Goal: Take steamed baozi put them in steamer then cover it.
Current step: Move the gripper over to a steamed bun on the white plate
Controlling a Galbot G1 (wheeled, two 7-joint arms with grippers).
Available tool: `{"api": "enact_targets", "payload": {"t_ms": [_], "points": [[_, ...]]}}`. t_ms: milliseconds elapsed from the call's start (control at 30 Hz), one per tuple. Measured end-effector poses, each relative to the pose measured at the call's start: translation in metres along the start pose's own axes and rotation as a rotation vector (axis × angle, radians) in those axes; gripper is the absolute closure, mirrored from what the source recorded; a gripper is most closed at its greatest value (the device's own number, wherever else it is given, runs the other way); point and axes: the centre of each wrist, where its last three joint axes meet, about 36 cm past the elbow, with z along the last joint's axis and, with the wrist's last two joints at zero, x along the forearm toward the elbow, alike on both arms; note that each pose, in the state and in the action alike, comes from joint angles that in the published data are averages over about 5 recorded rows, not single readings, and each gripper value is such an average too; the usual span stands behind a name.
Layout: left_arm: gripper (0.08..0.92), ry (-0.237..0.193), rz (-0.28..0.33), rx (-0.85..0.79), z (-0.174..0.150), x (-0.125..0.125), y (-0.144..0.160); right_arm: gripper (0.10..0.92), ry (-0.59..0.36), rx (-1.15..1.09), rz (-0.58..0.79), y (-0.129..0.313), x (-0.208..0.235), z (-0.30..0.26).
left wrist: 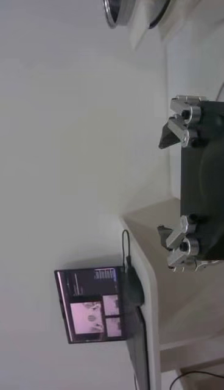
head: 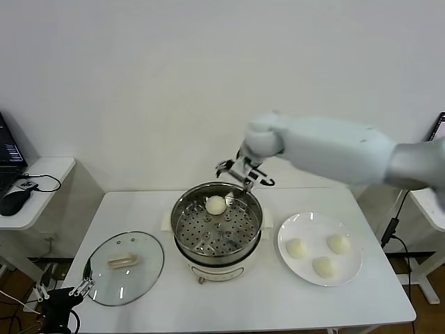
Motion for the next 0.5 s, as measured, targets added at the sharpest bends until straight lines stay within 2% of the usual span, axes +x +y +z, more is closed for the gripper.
{"api": "enact_targets", "payload": {"t_ms": [233, 500], "points": [[0.177, 0.001, 0.02, -0.008, 0.0, -0.001, -0.002, 0.2, 0.059, -0.226, -0.041, 0.075, 0.021, 0.027], [0.177, 0.006, 0.034, -0.019, 0.002, -0.003, -0.004, 0.2, 0.092, -0.364, -0.108, 0.148, 0.005, 0.044]]}}
